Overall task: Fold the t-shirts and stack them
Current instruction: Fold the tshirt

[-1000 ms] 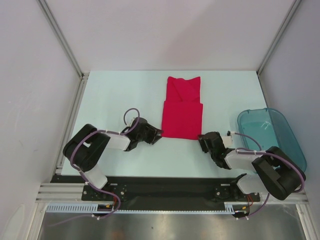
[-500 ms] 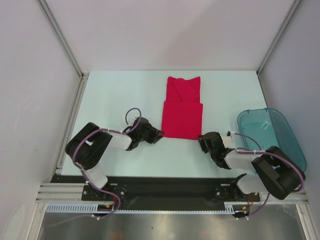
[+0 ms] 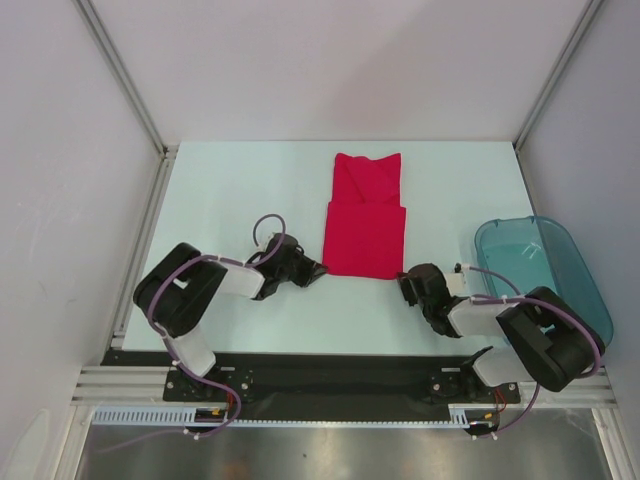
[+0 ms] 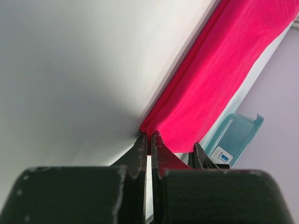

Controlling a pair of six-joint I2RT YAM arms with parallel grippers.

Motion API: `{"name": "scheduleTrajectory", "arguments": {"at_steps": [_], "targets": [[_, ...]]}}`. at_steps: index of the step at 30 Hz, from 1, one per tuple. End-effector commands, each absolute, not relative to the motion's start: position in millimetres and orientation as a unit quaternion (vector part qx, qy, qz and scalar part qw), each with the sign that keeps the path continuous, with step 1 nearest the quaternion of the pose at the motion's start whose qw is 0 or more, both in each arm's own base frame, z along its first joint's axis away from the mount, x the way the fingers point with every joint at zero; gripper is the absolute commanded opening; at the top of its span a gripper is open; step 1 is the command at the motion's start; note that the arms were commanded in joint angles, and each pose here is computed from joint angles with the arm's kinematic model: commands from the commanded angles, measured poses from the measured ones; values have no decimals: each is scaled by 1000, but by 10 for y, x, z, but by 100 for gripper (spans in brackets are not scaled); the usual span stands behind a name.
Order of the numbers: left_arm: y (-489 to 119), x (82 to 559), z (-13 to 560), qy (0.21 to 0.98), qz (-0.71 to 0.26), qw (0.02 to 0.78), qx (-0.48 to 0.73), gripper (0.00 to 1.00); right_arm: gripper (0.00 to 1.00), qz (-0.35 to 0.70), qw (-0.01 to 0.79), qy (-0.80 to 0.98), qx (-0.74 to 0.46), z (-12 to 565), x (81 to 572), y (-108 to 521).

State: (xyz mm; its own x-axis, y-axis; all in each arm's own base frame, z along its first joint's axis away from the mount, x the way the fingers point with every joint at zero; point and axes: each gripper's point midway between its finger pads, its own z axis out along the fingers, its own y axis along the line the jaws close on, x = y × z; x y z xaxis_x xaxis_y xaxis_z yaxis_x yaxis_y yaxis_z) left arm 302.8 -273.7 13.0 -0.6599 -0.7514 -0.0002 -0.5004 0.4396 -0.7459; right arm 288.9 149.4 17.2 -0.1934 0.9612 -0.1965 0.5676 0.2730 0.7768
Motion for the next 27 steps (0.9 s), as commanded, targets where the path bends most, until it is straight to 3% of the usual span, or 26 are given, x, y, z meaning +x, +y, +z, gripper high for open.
{"name": "scheduleTrajectory", "arguments": {"at_steps": [1, 8, 20, 27], "targets": [[-2413, 2709, -397, 878, -268, 145, -368, 0, 0, 240, 336, 756, 508, -49, 2694, 1391], [-2331, 2521, -281, 876, -279, 153, -363, 0, 0, 252, 327, 789, 455, 62, 2498, 1439], [-2475, 1654, -140, 877, -318, 118, -341, 1, 0, 253, 295, 840, 379, 114, 1752, 1352], [-2469, 1411, 165, 869, -333, 158, -330, 0, 0, 276, 300, 840, 357, 288, 1446, 1316]]}}
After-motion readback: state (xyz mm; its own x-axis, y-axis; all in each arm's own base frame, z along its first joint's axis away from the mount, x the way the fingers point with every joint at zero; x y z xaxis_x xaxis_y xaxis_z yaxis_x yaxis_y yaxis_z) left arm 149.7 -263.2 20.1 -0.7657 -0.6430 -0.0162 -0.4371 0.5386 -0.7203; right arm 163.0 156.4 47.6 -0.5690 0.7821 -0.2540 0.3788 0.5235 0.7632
